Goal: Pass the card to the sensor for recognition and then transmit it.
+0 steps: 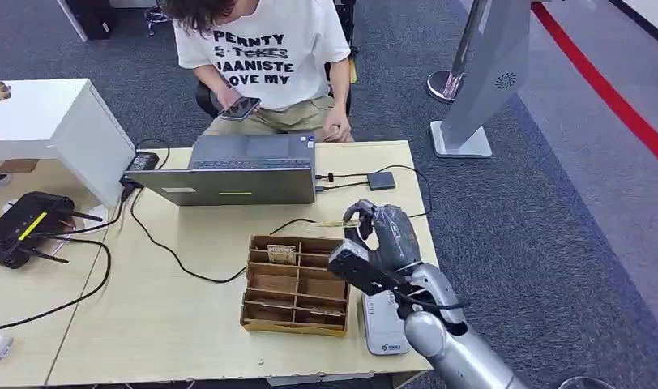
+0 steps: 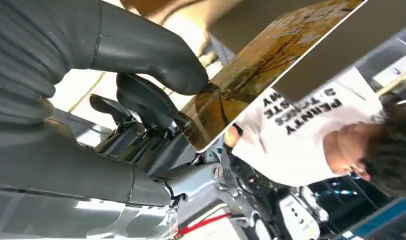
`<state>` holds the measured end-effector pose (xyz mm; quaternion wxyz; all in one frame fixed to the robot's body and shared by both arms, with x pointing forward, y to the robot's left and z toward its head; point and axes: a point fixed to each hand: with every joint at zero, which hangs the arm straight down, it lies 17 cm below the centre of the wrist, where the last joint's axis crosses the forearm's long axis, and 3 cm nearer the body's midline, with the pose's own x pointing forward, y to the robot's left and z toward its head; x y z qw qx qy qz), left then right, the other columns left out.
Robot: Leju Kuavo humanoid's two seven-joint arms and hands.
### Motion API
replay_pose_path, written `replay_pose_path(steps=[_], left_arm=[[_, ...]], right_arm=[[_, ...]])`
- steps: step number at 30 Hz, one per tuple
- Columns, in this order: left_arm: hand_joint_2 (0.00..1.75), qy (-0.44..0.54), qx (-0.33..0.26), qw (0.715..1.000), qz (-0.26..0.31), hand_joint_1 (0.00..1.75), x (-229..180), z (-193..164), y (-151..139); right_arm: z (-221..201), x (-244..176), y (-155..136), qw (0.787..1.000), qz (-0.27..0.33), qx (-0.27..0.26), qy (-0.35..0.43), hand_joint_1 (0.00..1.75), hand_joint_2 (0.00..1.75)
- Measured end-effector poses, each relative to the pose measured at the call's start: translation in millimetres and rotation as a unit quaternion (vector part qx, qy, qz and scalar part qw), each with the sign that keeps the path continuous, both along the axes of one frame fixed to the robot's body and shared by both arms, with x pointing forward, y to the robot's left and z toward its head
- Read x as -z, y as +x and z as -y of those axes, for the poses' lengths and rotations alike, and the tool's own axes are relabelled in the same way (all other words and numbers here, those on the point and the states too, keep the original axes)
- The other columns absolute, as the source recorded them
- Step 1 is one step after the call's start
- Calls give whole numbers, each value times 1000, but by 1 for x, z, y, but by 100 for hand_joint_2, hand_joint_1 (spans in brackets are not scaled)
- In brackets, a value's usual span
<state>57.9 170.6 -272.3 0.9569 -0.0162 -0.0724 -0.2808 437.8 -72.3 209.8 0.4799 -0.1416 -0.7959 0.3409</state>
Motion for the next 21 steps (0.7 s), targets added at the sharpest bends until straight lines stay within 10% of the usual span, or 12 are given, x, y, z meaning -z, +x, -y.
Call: replay_pose_path(steps=[21], left_arm=[[0,-3,51,999,6,0,0,2,-1]], right_arm=[[-5,-71,85,997,29,42,-52,175,175]])
